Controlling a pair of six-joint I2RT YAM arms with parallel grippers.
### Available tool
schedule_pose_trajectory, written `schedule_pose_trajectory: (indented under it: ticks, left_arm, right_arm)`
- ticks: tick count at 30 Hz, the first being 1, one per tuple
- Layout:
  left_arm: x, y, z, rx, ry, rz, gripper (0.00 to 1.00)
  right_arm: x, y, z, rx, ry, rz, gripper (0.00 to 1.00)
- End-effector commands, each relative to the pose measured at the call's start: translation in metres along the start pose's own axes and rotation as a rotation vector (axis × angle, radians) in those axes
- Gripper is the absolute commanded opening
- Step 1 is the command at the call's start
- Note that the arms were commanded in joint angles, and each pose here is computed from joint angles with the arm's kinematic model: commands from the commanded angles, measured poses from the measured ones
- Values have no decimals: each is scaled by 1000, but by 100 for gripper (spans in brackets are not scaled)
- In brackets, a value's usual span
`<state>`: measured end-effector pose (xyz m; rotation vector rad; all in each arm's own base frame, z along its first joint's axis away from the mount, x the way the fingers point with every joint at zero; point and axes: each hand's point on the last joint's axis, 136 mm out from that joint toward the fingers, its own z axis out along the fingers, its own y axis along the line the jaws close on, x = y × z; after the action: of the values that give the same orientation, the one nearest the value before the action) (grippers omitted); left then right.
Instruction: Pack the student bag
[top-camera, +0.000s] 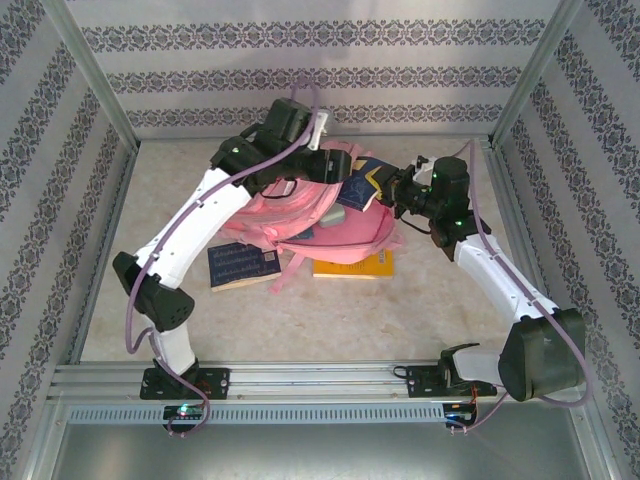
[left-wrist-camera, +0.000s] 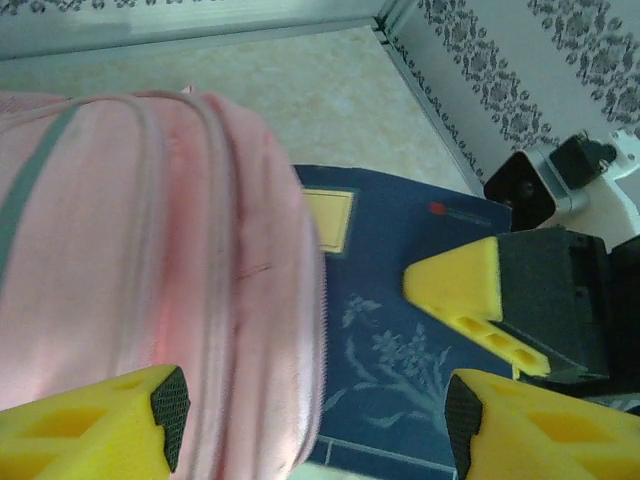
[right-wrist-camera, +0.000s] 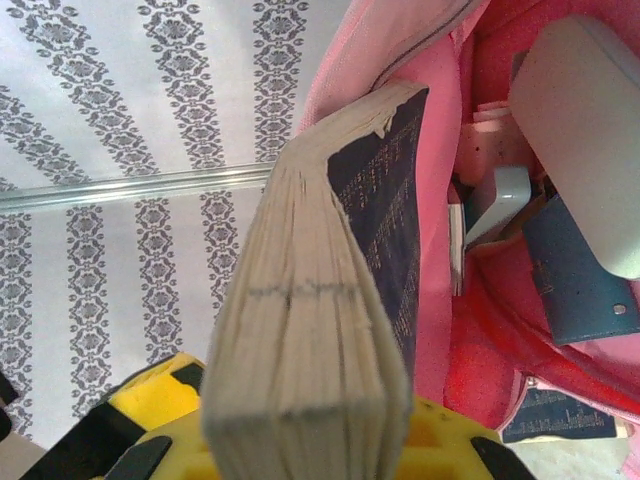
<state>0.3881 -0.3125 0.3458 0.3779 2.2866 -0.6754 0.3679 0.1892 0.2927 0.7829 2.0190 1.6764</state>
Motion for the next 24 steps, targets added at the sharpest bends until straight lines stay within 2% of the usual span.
schedule_pose_trajectory:
  ticks: [1,5,8,10,14,24]
  left_arm:
    - [14,18,24,-109,68,88,70]
    - [15,20,46,-131,85,92,65]
    - [18,31,57,-181,100,89,55]
    - [22,35,62,-198,112,86,42]
    - [21,35,62,-186,111,49,0]
    - [-40,37,-8,-216,-83,20,0]
  right_arm:
    - [22,42,-3,-132,77,-85,0]
    - [30,41,-1,-126,102,-89,0]
    - [32,38,0,-122,105,-89,0]
    - [31,36,0,-119,100,-87,0]
    - [29,29,-3,-97,80,-88,0]
    - [22,-53,-19,147,3,-125,0]
